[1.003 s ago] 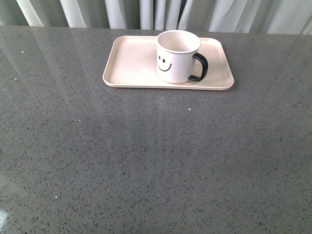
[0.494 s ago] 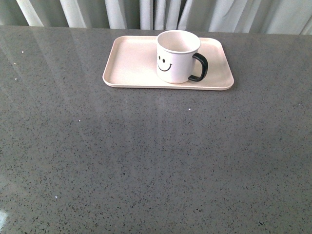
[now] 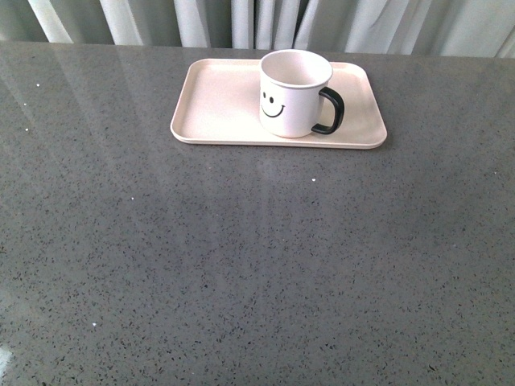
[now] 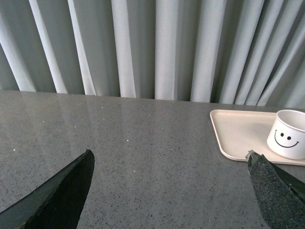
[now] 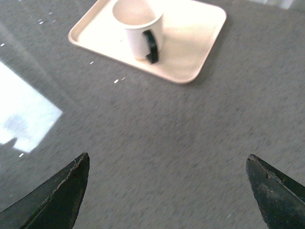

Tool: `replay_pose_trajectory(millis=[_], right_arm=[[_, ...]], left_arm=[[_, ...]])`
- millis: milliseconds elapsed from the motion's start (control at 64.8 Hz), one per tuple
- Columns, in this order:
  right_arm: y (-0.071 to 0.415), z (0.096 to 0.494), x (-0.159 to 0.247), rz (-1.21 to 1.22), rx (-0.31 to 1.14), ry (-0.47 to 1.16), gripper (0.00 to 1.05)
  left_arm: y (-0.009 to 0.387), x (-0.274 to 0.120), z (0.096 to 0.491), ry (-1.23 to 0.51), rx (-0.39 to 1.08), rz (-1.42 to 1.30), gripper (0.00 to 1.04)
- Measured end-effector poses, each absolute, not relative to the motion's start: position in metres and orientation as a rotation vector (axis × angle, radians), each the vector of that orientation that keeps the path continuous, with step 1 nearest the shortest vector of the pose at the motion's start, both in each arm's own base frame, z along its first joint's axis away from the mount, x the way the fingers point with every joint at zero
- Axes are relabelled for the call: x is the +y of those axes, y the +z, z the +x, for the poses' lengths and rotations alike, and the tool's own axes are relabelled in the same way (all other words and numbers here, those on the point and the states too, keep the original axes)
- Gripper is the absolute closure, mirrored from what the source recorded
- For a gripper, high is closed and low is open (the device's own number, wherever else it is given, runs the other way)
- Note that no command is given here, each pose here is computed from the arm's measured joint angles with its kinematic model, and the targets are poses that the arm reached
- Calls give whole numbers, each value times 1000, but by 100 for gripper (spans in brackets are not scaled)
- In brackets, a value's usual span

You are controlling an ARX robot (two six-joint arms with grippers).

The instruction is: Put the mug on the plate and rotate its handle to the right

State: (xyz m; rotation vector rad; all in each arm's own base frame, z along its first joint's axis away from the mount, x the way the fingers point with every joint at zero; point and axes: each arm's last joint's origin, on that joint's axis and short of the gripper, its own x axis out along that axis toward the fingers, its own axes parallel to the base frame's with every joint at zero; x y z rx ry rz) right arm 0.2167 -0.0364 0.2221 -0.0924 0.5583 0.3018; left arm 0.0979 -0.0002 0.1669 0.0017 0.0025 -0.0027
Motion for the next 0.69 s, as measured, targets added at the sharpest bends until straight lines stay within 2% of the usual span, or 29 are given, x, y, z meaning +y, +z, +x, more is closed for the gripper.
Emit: replay_pose_trajectory(millis=[170, 340, 479, 695], right_arm=[[225, 300, -40, -85, 593, 276, 9], [213, 381, -13, -63, 672, 303, 9], [201, 424, 15, -65, 723, 334, 9], [186, 461, 38, -79, 775, 318, 9]], left_arm=[[167, 0, 98, -3, 3, 2, 9], [167, 0, 98, -3, 2, 2, 9], [167, 0, 98, -3, 2, 2, 9], [167, 0, 98, -3, 2, 2, 9]])
